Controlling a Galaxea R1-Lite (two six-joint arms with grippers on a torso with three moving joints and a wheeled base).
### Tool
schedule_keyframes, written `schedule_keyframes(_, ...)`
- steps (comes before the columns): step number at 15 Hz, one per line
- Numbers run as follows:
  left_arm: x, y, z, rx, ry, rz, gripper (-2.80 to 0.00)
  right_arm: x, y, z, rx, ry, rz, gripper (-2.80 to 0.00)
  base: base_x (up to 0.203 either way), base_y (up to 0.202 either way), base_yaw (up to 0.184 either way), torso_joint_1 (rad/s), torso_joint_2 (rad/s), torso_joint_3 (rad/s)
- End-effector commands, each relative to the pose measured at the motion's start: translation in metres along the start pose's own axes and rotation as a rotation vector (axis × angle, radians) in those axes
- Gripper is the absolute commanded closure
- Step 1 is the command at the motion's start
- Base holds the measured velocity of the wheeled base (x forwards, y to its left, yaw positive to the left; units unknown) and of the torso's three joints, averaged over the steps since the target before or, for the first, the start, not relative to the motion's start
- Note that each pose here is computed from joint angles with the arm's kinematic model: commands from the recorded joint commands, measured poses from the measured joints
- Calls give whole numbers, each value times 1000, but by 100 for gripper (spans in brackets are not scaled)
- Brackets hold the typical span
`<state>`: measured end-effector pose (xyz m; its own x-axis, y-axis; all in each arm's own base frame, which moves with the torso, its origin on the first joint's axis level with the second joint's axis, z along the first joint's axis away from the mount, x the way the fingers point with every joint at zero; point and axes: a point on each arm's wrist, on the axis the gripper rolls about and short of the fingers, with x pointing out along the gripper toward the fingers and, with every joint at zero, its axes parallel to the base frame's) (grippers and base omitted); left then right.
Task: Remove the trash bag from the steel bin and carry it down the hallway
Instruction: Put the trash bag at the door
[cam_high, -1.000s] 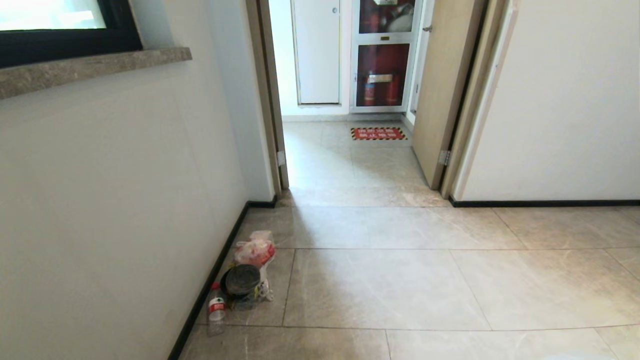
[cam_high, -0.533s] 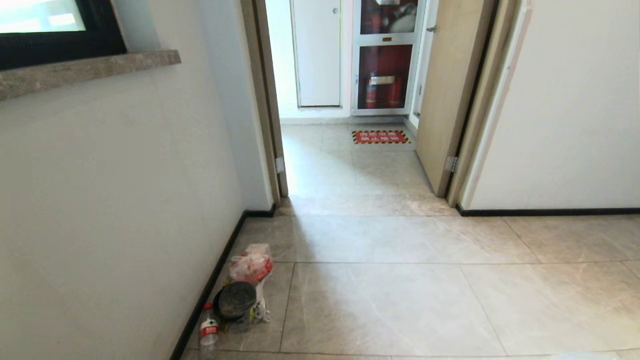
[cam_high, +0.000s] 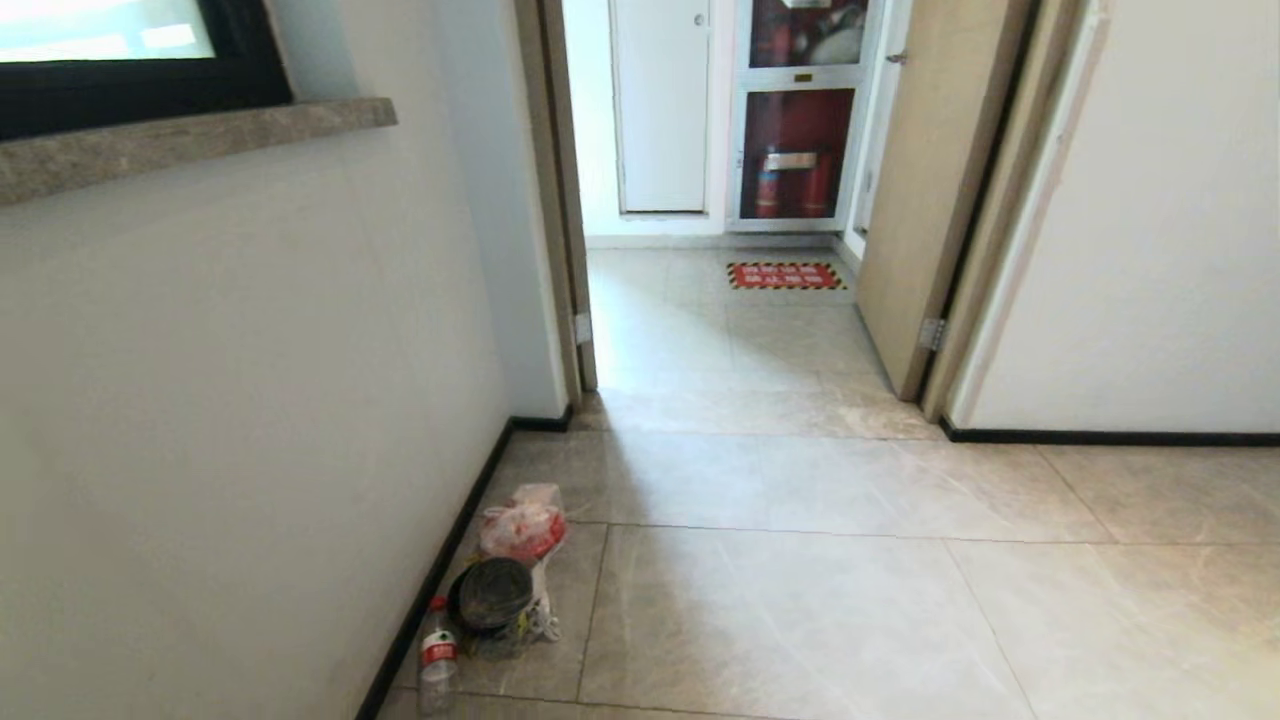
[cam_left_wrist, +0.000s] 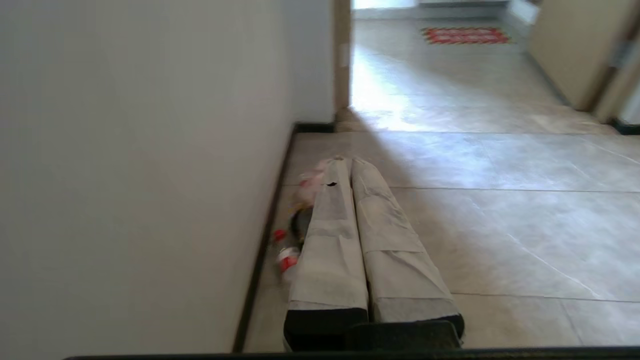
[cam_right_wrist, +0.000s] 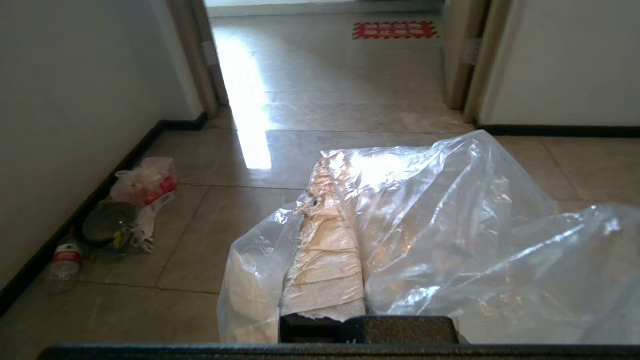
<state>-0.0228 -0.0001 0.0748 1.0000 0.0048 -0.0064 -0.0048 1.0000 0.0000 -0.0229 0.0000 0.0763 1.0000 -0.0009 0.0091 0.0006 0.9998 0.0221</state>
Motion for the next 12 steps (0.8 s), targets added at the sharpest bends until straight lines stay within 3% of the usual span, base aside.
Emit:
schedule_keyframes(1,0,0,-1,-2,3,1,0,0,0,0,1,1,1,0,-1,-5,170,-2,2,6)
schedule_keyframes(12,0,0,-1,0,2,1,0,0,0,0,2,0,1,0,0,-10,172,4,2,3)
